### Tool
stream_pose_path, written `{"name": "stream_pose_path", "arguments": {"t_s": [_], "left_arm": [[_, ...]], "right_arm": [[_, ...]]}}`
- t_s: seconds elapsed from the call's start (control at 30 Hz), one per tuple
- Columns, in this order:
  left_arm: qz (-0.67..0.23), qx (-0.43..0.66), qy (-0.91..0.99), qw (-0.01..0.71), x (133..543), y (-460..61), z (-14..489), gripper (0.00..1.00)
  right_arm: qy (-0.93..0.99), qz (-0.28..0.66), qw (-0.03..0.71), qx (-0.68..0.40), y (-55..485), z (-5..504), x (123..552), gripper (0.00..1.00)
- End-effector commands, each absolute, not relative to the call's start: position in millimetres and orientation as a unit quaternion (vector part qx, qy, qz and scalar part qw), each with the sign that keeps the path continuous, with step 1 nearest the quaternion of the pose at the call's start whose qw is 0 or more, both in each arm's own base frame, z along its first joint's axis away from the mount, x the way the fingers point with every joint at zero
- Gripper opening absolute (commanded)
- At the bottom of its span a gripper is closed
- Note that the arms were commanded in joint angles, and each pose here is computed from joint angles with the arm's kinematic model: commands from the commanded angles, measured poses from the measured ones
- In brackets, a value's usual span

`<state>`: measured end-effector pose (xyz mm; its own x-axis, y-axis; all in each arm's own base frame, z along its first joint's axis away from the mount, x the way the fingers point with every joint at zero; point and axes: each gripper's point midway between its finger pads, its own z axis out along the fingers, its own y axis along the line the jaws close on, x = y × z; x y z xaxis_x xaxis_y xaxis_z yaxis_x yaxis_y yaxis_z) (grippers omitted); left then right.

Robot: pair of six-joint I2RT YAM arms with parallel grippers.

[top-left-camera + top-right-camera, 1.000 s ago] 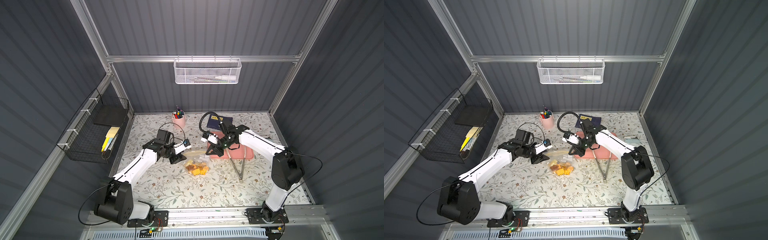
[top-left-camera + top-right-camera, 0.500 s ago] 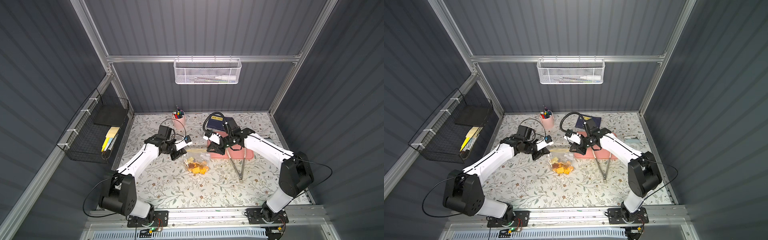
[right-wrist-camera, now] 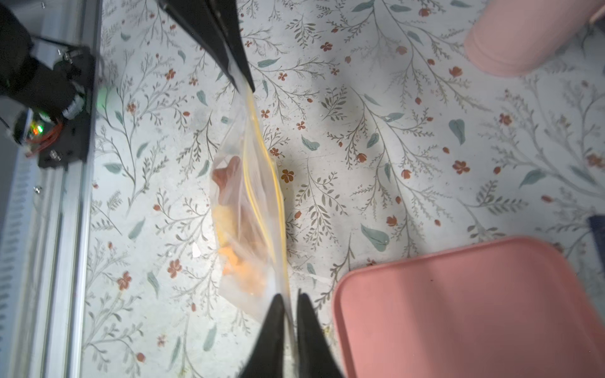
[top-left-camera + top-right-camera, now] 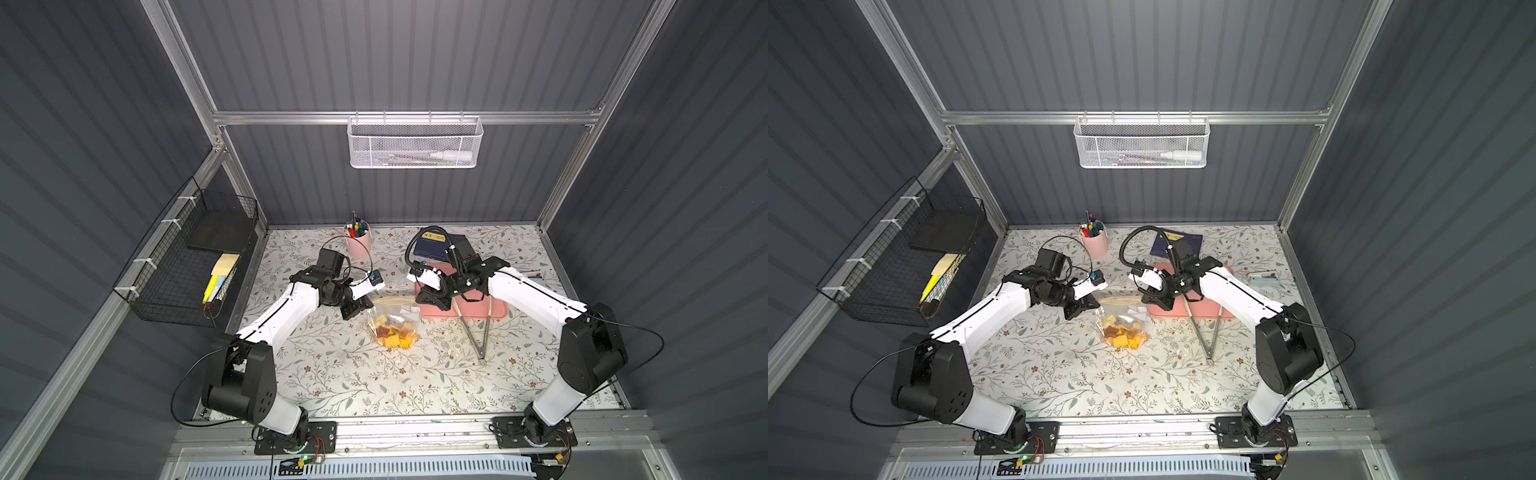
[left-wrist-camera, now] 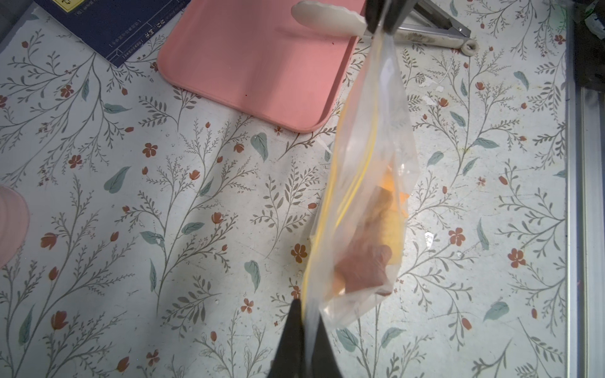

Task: Put the cookies into a resealable bag to prevent moisture
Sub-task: Close the ziploc bag at the center of the board.

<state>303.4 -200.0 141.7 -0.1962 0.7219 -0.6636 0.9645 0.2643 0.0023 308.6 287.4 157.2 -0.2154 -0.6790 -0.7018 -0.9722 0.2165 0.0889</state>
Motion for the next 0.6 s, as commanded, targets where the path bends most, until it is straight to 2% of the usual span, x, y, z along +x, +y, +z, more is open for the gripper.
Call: {"name": "stream_pose_path", "arguments": {"t_s": [0.0, 0.13, 0.2, 0.23, 0.27, 0.33, 0.37, 0.43, 0.47, 0.57], "left_arm": [[-0.224, 0.569, 0.738, 0.283, 305, -200, 148, 0.0], [-0.224, 0.57, 0.738, 0.283, 305, -201, 149, 0.0], [-0.226, 0.57, 0.738, 0.283, 305, -201, 149, 0.0], [-0.227, 0.57, 0.737, 0.284, 305, -202, 149, 0.0], [-0.229, 0.569, 0.737, 0.284, 305, -202, 149, 0.0], [-0.231, 0.569, 0.737, 0.284, 306, -203, 149, 0.0], [-0.232, 0.569, 0.736, 0.284, 306, -203, 150, 0.0], [-0.232, 0.569, 0.736, 0.284, 306, -203, 150, 0.0], [-0.232, 0.569, 0.736, 0.283, 306, -203, 150, 0.0], [-0.233, 0.57, 0.737, 0.279, 305, -203, 148, 0.0]], "right_arm": [[0.733, 0.269, 0.258, -0.569, 284, 151, 303, 0.0], [0.731, 0.266, 0.262, -0.571, 282, 153, 301, 0.0], [0.736, 0.266, 0.26, -0.565, 282, 152, 302, 0.18], [0.737, 0.267, 0.259, -0.564, 282, 152, 302, 0.24], [0.739, 0.266, 0.257, -0.563, 282, 150, 302, 0.25], [0.741, 0.265, 0.255, -0.562, 283, 147, 303, 0.23], [0.741, 0.265, 0.255, -0.561, 284, 147, 303, 0.19], [0.739, 0.265, 0.26, -0.561, 286, 149, 304, 0.03], [0.738, 0.266, 0.264, -0.561, 286, 151, 304, 0.0], [0.729, 0.276, 0.273, -0.563, 289, 158, 302, 0.0]]}}
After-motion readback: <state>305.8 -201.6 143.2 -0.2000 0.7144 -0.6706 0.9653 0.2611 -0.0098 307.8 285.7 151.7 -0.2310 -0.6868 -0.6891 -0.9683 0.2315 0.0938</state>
